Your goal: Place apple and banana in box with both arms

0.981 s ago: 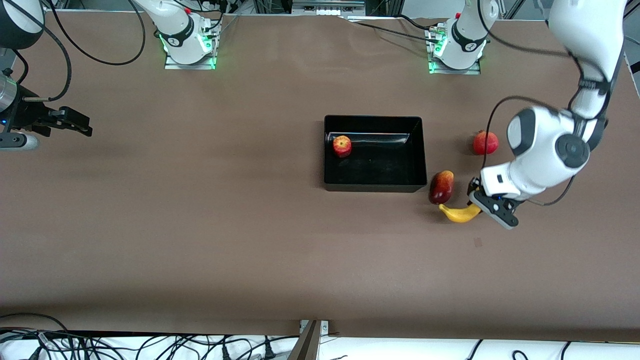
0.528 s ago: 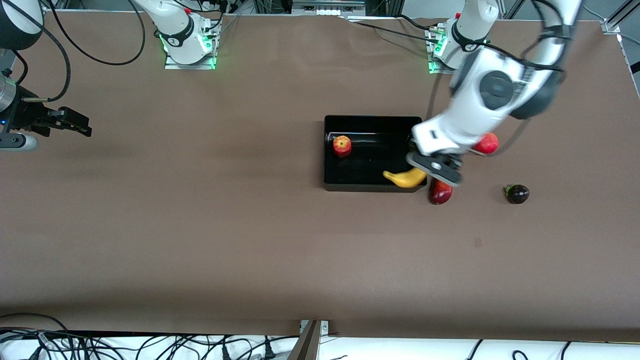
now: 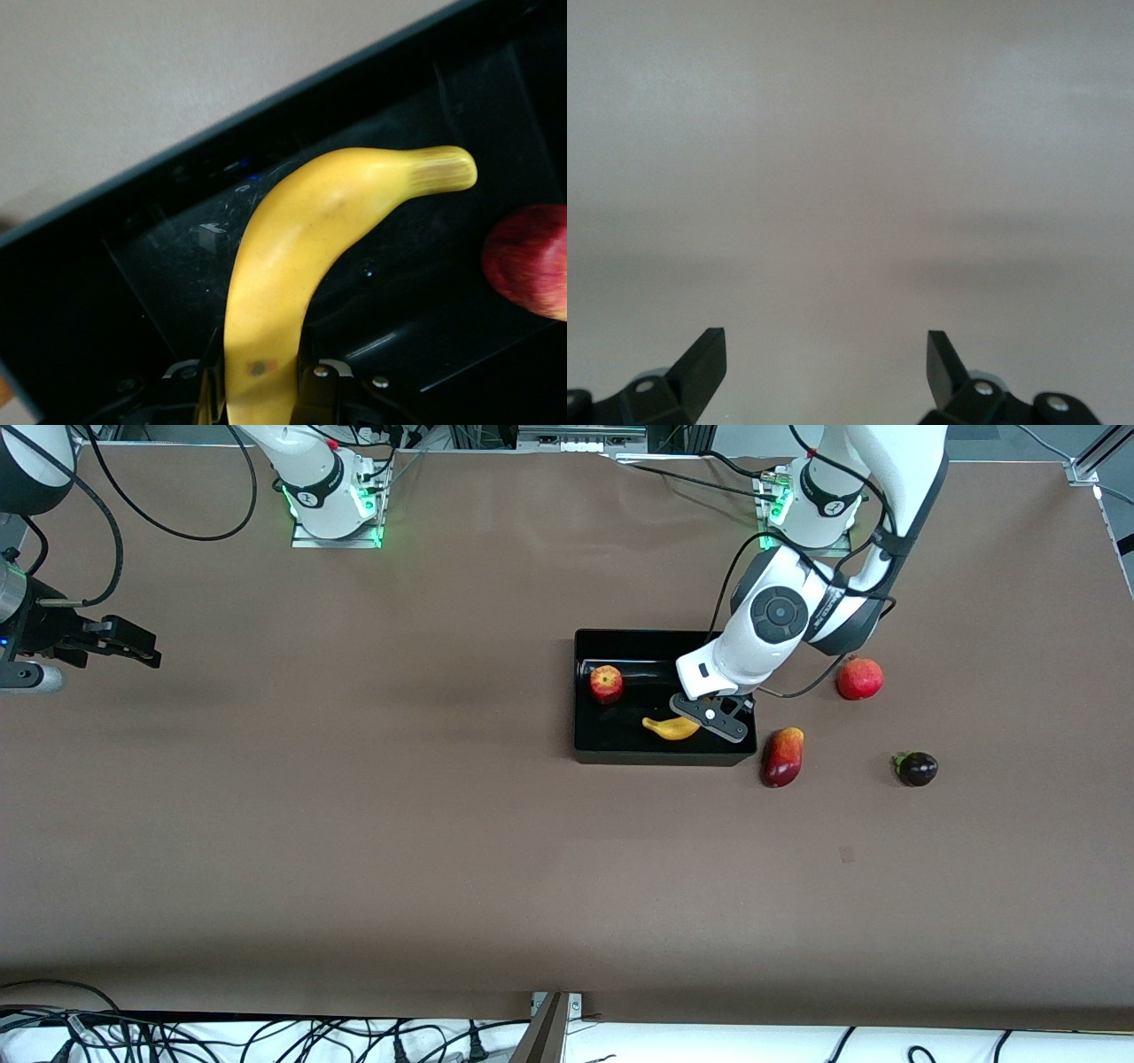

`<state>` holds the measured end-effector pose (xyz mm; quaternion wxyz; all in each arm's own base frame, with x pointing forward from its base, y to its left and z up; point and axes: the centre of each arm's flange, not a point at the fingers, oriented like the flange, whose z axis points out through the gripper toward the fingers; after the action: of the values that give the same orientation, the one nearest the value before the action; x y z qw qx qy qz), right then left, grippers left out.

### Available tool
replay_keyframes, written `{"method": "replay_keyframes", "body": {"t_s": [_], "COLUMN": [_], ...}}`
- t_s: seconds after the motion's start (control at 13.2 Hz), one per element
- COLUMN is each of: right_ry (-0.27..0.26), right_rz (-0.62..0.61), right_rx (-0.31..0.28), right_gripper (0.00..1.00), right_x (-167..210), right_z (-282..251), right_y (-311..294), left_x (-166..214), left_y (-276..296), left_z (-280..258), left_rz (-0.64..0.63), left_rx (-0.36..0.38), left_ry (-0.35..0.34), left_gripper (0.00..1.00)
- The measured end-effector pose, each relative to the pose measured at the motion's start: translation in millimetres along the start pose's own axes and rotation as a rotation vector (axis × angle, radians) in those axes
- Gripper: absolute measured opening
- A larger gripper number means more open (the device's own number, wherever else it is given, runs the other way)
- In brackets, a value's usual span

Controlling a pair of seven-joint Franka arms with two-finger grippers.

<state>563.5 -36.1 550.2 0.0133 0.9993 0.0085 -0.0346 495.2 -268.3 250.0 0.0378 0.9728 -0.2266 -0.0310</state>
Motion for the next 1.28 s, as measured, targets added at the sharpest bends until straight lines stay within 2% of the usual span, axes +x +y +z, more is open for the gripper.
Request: {"method": "replay_keyframes", "body": {"t_s": [0.45,0.53,0.6,0.68,0.83,0.98,1.06,1.13,1.28], "right_ry": [0.0,0.0,0.0,0.0,0.0,0.001,0.001,0.0,-0.001], "right_rz": [0.0,0.0,0.0,0.0,0.0,0.0,-0.001,-0.001,-0.001], "right_rx": [0.0,0.0,0.0,0.0,0.0,0.0,0.0,0.0,0.0], "right_gripper": [1.0,1.0,1.0,1.0,1.0,1.0,1.0,1.0,1.0], "right_x": [0.0,0.0,0.0,0.0,0.1,0.2,0.2,0.2,0.4], "right_z": [0.0,0.0,0.0,0.0,0.0,0.0,0.0,0.2,0.6], "right_y": [0.0,0.0,0.0,0.0,-0.1,-0.3,-0.3,-0.3,-0.3], "left_x": [-4.7,-5.0,-5.3,-5.2,0.6,7.9,5.8,-0.1,-22.6], "left_y": [-4.4,-8.9,-13.3,-15.9,-16.0,-20.9,-27.1,-34.6,-52.3], "left_z": [15.4,16.0,16.8,16.9,0.9,-49.0,-82.1,-120.8,-200.3], "left_rz": [0.014,0.006,-0.001,-0.005,-0.005,-0.014,-0.027,-0.044,-0.093], "left_rx": [0.016,0.018,0.02,0.021,0.026,0.042,0.054,0.067,0.095], "left_ry": [-0.028,-0.029,-0.031,-0.031,0.007,0.079,0.088,0.094,0.103], "left_gripper": [0.34,0.39,0.39,0.46,0.67,0.85,0.96,1.0,1.0]}}
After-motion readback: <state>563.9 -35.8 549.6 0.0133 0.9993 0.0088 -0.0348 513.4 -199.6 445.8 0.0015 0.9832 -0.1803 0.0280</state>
